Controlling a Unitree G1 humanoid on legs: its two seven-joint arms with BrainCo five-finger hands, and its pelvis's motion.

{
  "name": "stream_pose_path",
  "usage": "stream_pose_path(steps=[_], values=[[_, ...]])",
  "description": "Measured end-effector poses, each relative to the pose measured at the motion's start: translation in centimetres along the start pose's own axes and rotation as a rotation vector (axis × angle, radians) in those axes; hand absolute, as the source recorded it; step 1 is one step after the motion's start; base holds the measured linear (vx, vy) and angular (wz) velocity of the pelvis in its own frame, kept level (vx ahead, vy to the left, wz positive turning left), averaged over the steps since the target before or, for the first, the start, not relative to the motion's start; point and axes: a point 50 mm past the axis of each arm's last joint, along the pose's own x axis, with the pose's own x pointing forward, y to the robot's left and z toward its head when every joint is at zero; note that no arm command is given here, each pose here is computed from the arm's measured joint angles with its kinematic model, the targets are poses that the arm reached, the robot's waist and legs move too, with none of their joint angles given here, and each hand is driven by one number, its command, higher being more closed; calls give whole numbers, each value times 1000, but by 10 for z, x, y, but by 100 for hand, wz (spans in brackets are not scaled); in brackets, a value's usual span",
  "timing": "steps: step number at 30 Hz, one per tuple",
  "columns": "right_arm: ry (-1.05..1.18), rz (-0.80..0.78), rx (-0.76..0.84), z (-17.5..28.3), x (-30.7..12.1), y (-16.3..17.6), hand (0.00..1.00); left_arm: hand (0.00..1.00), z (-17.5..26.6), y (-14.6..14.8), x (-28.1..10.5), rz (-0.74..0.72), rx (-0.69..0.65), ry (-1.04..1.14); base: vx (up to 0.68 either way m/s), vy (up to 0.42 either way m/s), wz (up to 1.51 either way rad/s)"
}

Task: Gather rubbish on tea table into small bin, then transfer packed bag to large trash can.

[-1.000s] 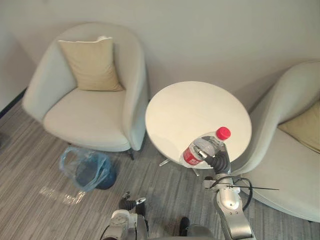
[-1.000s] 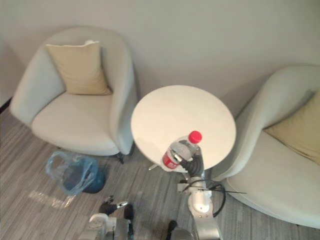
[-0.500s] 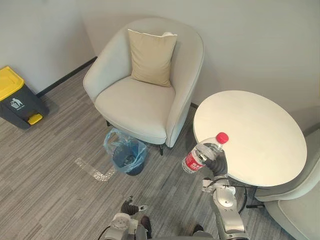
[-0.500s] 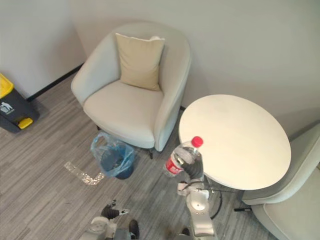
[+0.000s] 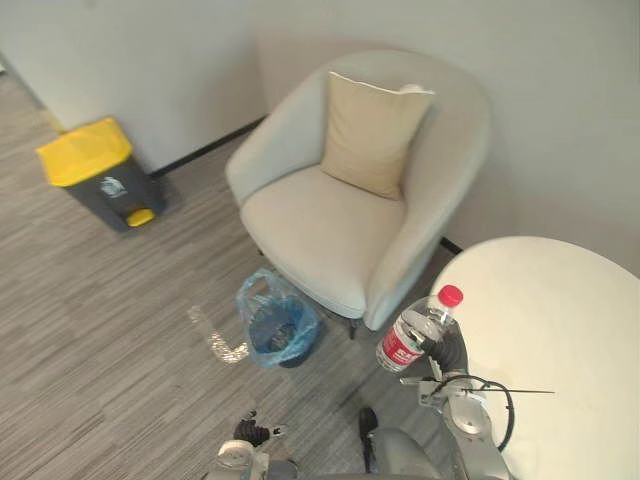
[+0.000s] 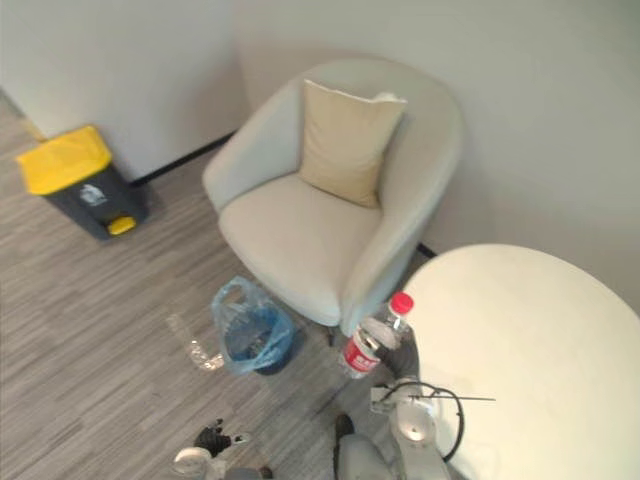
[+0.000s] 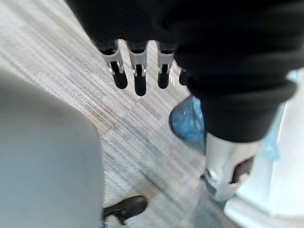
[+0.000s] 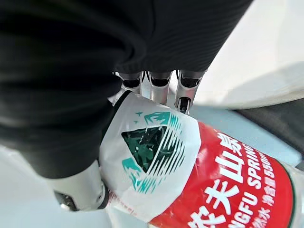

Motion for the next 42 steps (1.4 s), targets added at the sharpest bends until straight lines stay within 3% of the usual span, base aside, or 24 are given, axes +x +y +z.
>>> stream_pose_path(steps=[5, 10, 17, 22, 25, 34, 42], values=[[-81, 20, 35, 18, 0, 7, 100, 0, 12, -12, -1, -23, -30, -49, 208, -90, 26], [-29, -30, 18, 7, -2, -3, 100, 0, 16, -23, -1, -53, -13, -44, 178, 92, 42], [65, 2, 21, -15, -1, 11, 100, 0, 8, -11, 0, -26, 31, -21, 63, 115, 4], [154, 32, -59, -36, 0, 15, 100, 0, 7, 0, 2, 1, 42, -18, -66, 5, 3], [80, 40, -95, -21, 17, 15, 100, 0, 26, 2, 5, 40, 0, -68, -161, -28, 22], [-221, 28, -117, 55, 70, 39, 100, 0, 105, 22, 5, 167, -325, -303, -202, -13, 25], [-442, -96, -90, 123, 96, 26, 100, 0, 170, 24, -18, 164, -454, -568, -66, 15, 31]])
